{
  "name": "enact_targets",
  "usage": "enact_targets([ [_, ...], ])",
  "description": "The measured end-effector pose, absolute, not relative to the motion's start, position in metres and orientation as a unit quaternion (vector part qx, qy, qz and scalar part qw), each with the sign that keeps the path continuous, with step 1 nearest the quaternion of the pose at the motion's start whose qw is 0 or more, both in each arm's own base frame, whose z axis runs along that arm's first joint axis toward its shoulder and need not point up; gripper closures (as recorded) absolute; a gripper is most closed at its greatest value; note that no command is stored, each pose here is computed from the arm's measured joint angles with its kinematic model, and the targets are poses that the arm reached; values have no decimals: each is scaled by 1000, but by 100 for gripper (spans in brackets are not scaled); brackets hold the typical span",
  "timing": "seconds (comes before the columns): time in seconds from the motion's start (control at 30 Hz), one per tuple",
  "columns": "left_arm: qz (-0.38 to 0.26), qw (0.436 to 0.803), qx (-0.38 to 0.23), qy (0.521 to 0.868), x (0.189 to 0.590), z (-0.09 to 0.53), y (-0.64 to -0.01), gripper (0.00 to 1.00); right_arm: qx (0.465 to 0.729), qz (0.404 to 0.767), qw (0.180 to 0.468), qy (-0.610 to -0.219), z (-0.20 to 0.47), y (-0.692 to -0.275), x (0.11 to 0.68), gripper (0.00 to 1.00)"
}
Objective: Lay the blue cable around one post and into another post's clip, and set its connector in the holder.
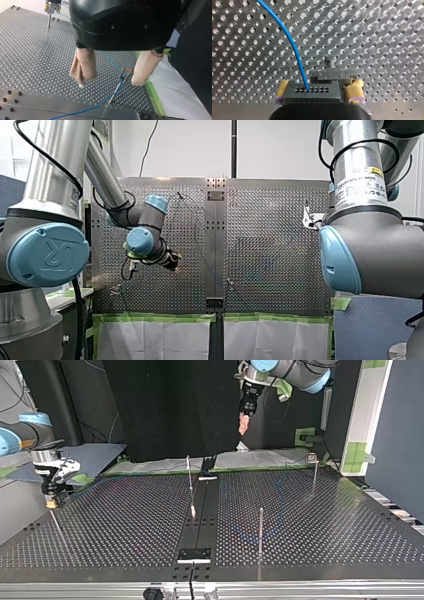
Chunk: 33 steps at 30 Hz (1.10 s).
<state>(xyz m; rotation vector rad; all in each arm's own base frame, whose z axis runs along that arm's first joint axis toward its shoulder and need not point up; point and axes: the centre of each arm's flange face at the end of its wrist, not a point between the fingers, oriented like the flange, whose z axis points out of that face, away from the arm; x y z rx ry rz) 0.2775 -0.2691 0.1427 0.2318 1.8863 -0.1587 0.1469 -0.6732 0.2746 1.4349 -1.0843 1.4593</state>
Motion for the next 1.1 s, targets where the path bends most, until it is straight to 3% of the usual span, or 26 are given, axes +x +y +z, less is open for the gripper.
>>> enact_targets([
  [0.63, -66, 582, 105, 804, 232, 110, -246, 0, 568, 577, 401, -429, 275, -673, 147, 0],
  [1.1, -108, 629, 67, 767, 251, 122, -257, 0, 568, 577, 401, -429, 275, -673, 147, 0],
])
